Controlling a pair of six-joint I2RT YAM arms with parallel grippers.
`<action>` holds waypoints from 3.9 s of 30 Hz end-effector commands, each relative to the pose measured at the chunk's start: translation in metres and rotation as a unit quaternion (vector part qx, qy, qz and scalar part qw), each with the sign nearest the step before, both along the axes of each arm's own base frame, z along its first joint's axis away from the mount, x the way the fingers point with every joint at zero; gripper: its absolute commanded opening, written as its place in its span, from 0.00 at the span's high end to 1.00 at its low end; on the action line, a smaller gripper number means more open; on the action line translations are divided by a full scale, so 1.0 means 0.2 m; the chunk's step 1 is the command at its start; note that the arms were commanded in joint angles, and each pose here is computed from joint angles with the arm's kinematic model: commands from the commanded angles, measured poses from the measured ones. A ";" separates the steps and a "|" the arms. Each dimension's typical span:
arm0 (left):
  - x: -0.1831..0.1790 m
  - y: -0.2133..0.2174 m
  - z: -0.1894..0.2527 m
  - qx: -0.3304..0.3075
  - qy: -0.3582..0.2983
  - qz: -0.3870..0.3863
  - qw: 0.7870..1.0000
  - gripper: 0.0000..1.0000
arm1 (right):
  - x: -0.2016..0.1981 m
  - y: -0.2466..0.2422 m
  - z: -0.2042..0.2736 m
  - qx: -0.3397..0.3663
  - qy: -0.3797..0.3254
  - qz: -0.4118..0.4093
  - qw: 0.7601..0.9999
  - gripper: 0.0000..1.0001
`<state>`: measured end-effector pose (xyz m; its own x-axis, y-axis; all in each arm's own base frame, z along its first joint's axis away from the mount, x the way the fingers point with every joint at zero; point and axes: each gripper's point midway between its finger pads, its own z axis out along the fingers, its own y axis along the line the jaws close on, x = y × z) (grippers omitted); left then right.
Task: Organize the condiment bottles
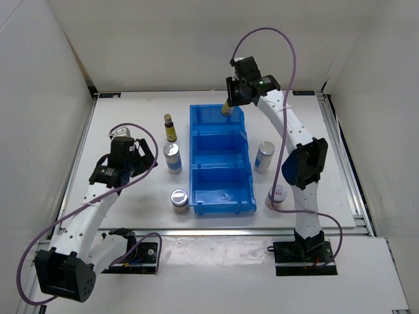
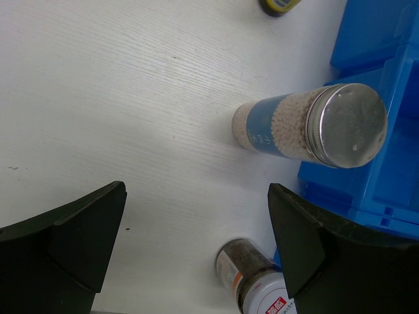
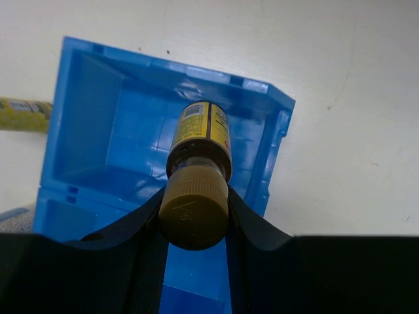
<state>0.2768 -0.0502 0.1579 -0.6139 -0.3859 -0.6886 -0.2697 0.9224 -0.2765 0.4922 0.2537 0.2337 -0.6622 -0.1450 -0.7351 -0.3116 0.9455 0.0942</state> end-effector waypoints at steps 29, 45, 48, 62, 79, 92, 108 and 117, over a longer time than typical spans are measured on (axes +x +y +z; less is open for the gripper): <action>0.04 -0.03 -0.07 -0.006 0.039 0.005 0.999 0.00 | 0.02 -0.05 -0.42 -0.075 0.067 -0.006 0.995 0.16; 0.60 -0.16 0.80 -0.003 -0.121 -0.090 0.989 0.00 | -0.24 -0.27 0.31 -0.042 -0.064 -0.052 0.996 0.00; 0.81 -0.21 0.73 -0.010 -0.095 -0.117 0.988 0.00 | -0.35 -0.31 0.31 -0.035 -0.054 -0.054 0.996 0.00; 1.22 -0.30 0.11 0.019 0.030 -0.151 0.988 0.11 | -0.66 -0.37 0.08 -0.011 0.013 -0.038 0.999 0.00; 1.24 -0.43 -0.08 0.040 0.061 -0.169 0.983 0.43 | -0.78 -0.45 -0.07 -0.037 0.049 -0.048 0.997 0.00; 1.24 -0.40 0.34 0.071 0.004 -0.156 0.985 0.89 | -0.82 -0.47 -0.09 -0.042 0.057 -0.048 0.996 0.00; 1.24 -0.79 0.76 0.043 -0.088 -0.219 0.971 0.89 | -0.85 -0.53 -0.14 -0.046 0.071 -0.060 0.995 0.00; 1.25 -1.04 0.64 0.071 -0.092 -0.282 0.952 0.89 | -0.88 -0.56 -0.15 -0.046 0.073 -0.065 0.994 0.00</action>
<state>0.5234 -0.2549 0.2387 -0.6560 0.0906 -0.7493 0.2796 0.9513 -0.1297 0.3179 0.1481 0.1914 -0.7962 -0.1455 -0.5873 -0.1998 0.9794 0.0282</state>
